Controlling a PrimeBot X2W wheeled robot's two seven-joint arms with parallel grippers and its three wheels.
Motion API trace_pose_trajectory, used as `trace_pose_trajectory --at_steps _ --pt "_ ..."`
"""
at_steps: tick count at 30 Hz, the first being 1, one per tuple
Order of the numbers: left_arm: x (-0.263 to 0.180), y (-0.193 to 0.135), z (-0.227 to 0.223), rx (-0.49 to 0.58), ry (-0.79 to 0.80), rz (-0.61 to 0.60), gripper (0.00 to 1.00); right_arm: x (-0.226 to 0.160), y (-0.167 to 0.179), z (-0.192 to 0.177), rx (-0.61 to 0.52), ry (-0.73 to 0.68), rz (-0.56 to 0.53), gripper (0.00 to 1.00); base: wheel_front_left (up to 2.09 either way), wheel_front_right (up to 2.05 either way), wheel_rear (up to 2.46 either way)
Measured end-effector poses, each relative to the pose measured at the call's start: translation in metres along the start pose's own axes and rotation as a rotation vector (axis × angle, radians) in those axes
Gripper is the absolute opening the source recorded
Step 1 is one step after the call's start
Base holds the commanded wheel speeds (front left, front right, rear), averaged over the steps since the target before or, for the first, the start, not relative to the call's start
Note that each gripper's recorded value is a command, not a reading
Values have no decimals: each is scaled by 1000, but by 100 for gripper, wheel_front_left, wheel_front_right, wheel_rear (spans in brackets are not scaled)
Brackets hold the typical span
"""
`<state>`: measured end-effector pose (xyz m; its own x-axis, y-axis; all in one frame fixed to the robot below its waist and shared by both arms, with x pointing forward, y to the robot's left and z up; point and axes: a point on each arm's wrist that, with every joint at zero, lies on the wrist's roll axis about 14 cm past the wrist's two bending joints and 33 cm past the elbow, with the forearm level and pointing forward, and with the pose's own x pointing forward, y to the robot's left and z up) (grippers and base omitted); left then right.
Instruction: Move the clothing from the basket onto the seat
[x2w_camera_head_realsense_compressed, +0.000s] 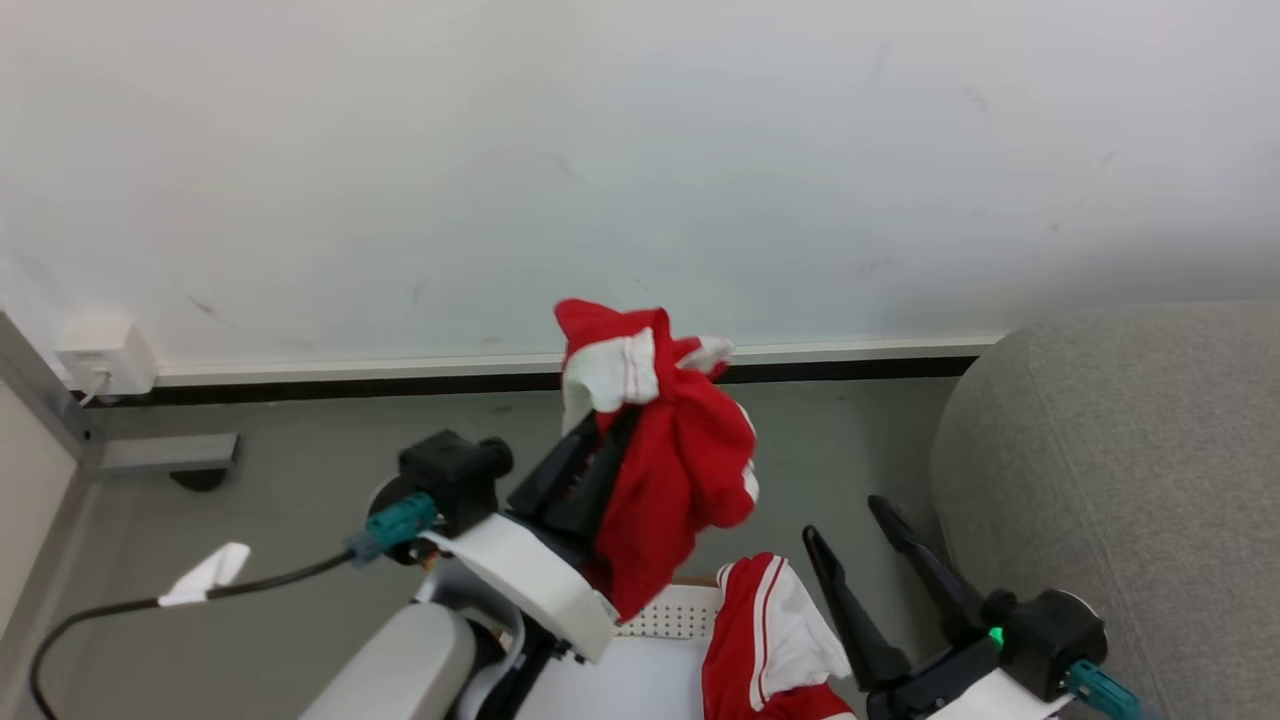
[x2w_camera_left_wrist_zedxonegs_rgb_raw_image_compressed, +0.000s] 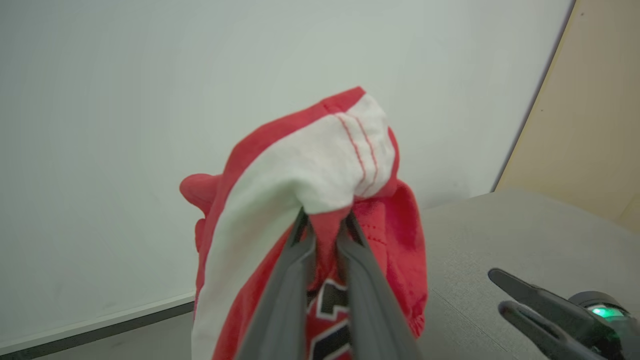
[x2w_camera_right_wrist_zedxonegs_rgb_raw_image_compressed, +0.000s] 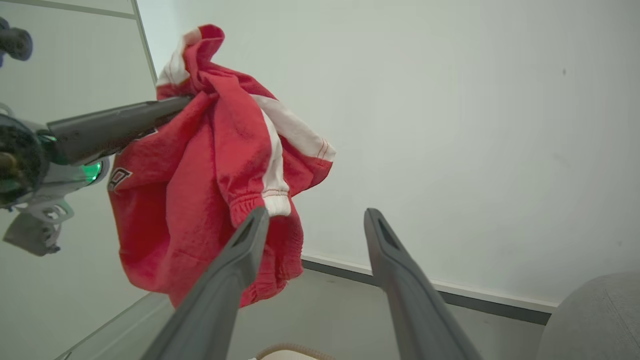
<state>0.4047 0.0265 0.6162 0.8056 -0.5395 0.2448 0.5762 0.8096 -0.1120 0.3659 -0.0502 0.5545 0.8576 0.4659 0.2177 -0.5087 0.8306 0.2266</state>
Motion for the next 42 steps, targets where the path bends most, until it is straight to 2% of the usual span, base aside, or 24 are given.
trace_pose_trajectory --at_steps 9,17,24,25,26,32,42 --pt "-15 -29 -21 -26 64 -61 0 12 41 -39 -5 140 168 100 0 0 0" --pt "-29 -52 -32 -50 102 -100 0 20 53 -68 -34 247 234 100 0 0 0" --pt "-45 -65 -45 -59 153 -119 0 31 66 -73 -67 270 294 100 0 0 0" --pt "-45 -65 -45 -60 151 -116 0 31 68 -75 -66 273 299 43 0 0 0" --pt "-46 -64 -44 -61 149 -111 0 31 70 -76 -64 277 303 0 0 0 0" --pt "-47 -57 -42 -67 137 -84 0 28 77 -78 -50 287 325 0 0 0 0" --pt "-42 -54 -41 -80 130 -77 0 28 67 -67 -23 256 282 0 0 0 0"
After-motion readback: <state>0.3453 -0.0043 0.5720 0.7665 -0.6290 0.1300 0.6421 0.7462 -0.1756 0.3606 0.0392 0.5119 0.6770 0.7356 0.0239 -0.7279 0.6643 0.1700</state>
